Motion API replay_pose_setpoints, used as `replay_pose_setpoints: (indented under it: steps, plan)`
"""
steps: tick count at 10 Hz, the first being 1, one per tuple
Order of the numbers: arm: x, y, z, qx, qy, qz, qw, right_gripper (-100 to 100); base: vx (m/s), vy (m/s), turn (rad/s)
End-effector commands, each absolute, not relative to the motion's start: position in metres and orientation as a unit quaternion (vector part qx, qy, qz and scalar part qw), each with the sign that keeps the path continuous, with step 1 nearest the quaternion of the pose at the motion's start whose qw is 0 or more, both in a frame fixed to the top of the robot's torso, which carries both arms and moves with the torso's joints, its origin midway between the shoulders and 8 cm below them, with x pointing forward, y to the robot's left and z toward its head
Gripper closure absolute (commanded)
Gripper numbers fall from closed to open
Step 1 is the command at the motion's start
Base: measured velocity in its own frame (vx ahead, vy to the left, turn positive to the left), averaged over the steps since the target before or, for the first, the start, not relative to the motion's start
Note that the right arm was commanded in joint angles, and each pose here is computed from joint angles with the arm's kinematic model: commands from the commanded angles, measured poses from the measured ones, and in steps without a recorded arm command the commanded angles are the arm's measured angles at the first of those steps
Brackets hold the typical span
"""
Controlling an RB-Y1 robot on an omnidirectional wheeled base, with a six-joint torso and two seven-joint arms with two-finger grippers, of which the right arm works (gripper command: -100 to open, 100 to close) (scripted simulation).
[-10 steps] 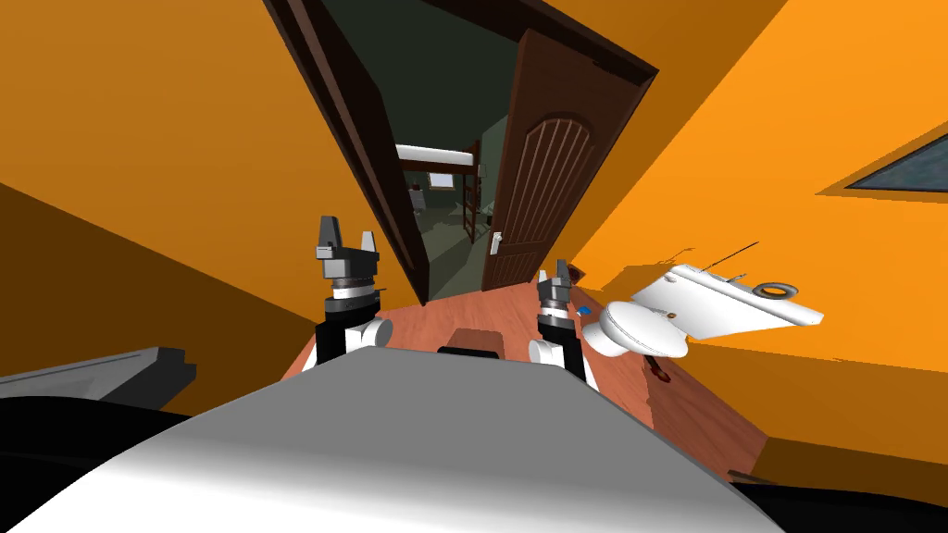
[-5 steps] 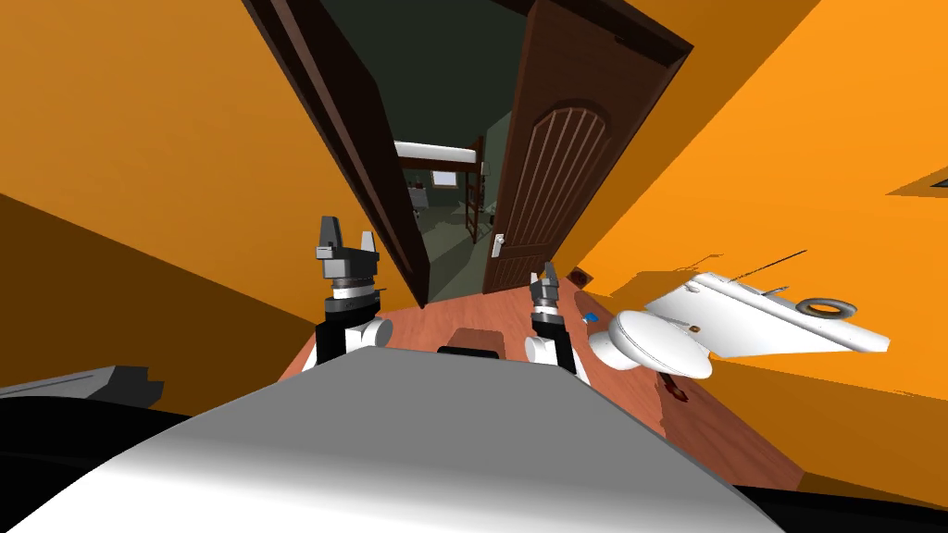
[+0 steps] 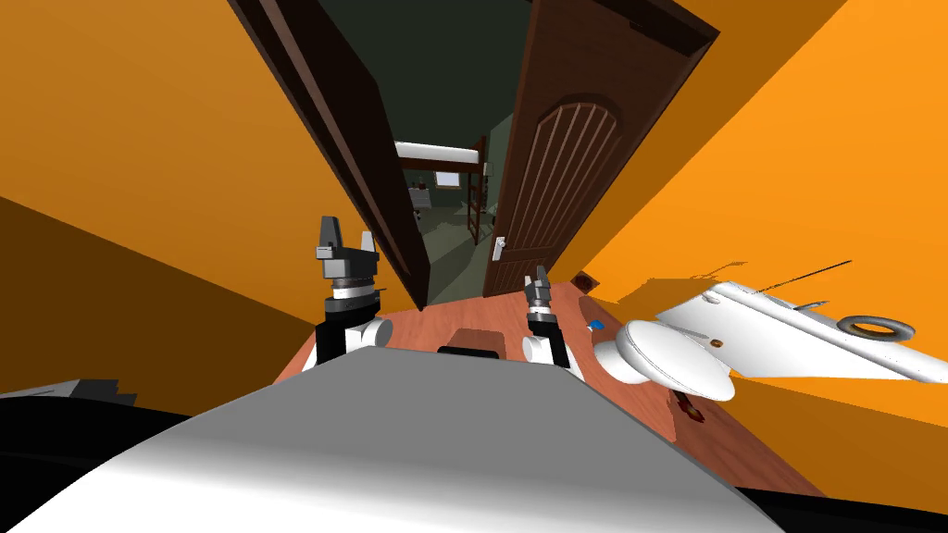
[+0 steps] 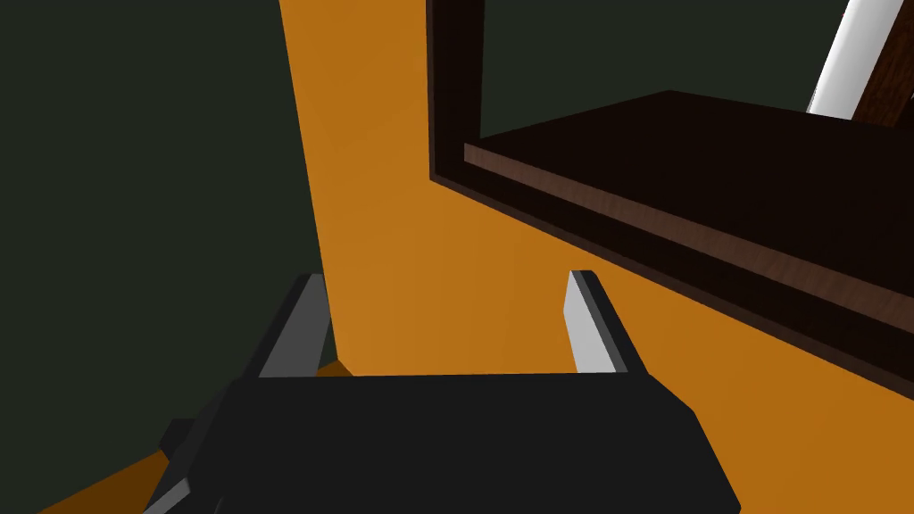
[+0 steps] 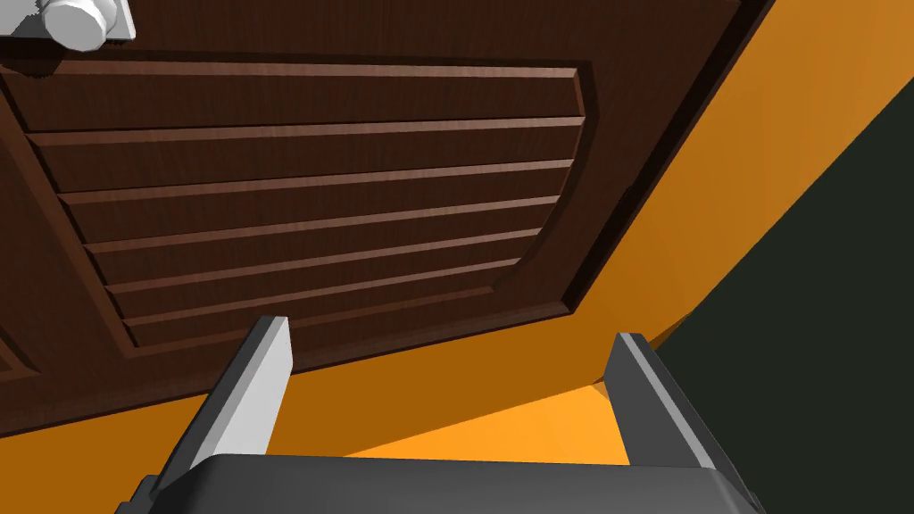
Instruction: Push the door open
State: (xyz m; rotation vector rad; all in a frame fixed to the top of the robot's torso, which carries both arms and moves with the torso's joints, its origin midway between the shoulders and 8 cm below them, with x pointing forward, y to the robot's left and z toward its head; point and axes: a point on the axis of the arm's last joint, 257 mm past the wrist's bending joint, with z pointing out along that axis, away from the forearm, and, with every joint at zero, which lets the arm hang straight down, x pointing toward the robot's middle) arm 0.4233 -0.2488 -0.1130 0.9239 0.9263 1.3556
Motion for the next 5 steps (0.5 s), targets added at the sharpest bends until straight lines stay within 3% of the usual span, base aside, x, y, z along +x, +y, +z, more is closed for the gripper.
replay_pose_setpoints:
  steps: [1,5]
  plan:
    - [0.429,-0.245,-0.124,0.401,0.405,0.583,0.580,-100,0.100,-0.037,0.059]
    - [0.440,-0.238,-0.149,0.410,0.425,0.582,0.559,-100,0.094,-0.044,0.053]
